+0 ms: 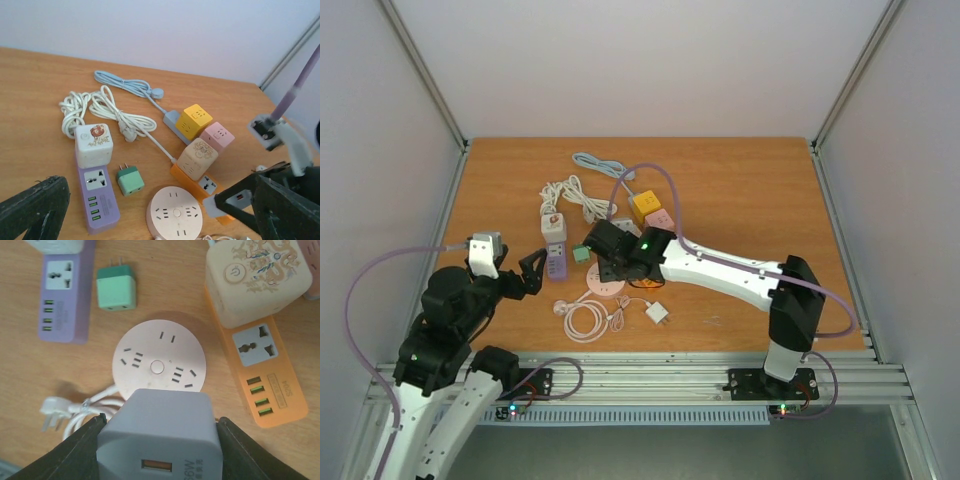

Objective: Insert the plug

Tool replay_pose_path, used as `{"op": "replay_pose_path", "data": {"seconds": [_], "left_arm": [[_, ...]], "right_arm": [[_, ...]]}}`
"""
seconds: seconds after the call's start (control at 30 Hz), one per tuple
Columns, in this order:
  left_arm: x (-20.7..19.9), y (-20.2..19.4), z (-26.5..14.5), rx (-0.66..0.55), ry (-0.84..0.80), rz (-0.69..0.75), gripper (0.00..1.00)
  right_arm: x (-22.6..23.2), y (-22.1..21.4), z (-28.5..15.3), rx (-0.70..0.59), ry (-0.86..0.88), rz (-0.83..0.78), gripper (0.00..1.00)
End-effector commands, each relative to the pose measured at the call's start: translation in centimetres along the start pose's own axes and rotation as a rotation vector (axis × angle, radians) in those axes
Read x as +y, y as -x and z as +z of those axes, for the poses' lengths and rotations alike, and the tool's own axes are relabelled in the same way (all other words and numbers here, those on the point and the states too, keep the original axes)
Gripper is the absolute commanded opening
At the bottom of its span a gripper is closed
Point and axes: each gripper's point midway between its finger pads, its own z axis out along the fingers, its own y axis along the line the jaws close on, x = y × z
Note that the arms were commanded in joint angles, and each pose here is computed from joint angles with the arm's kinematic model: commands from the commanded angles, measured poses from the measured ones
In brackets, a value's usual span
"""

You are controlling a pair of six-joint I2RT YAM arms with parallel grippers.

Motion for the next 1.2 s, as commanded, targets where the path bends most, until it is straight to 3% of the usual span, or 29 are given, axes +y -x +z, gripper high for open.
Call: {"op": "replay_pose_path", "data": {"seconds": [0.0, 0.2, 1.17], "left_arm": [[1.2, -1.0, -0.1, -0.007, 0.050, -0.106, 0.99], [-0.3, -1.5, 0.1, 0.012, -0.042, -0.025, 0.99], [0.7, -1.8, 0.3, 0.013, 0.012, -0.026, 0.99]], "right_arm": [[-0.3, 0.9, 2.5, -0.051, -0.048, 0.042, 0.44], [-2.1, -0.4, 5.4, -0.005, -0.126, 0.111, 0.43], [-4.0, -3.1, 9.5, 0.059, -0.201, 0.217, 0.43]]}}
